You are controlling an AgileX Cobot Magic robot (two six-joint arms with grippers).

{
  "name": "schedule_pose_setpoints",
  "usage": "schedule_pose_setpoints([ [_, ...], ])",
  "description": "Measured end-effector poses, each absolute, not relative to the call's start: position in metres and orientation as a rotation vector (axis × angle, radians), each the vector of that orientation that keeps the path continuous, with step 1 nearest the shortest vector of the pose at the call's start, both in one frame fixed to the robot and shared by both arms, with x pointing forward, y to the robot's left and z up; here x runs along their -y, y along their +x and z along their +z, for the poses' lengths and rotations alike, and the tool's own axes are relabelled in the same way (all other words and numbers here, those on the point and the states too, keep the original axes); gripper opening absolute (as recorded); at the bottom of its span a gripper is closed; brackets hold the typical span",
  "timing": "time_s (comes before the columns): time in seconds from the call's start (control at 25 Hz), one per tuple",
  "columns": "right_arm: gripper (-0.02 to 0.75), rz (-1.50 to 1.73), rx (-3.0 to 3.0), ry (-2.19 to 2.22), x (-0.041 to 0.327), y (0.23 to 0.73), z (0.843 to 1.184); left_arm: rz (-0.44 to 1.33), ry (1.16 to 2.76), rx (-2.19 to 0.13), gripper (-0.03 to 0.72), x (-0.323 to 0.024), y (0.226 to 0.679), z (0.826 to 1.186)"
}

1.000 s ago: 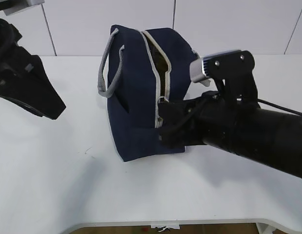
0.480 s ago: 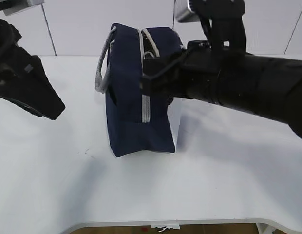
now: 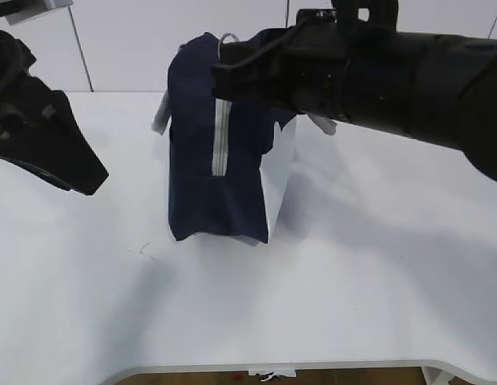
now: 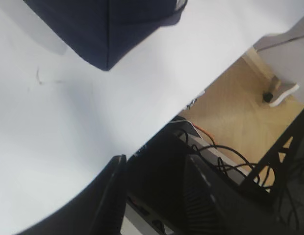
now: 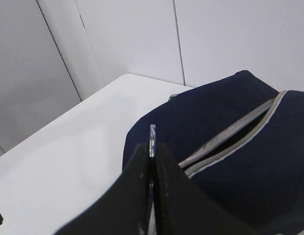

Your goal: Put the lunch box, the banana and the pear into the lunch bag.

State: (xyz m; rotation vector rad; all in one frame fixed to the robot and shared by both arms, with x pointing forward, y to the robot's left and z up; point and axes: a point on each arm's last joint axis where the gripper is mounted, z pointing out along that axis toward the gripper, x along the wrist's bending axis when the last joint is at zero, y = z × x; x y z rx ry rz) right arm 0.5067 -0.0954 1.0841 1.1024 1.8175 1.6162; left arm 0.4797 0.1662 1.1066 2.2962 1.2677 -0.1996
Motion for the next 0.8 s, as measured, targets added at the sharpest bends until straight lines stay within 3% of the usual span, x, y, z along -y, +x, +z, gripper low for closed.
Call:
schedule_pose_setpoints([
  [0.28,0.001,1.618,-1.816,1.102,0.092,0.511,1.089,-0.06,2.2,-1.246,0.305,-0.164,0.492,1.111],
  [0.52,0.001,1.615,-1.819,1.123,0.089,0.515,1.086,-0.004,2.144,-1.208,0.42,-0.147,0.501,1.107],
  [0.8,0.001,1.627,-1.806,1.155,0.09,0.516,1.086,0.036,2.134,-1.188,0.442,-0.126,0.521,1.082],
])
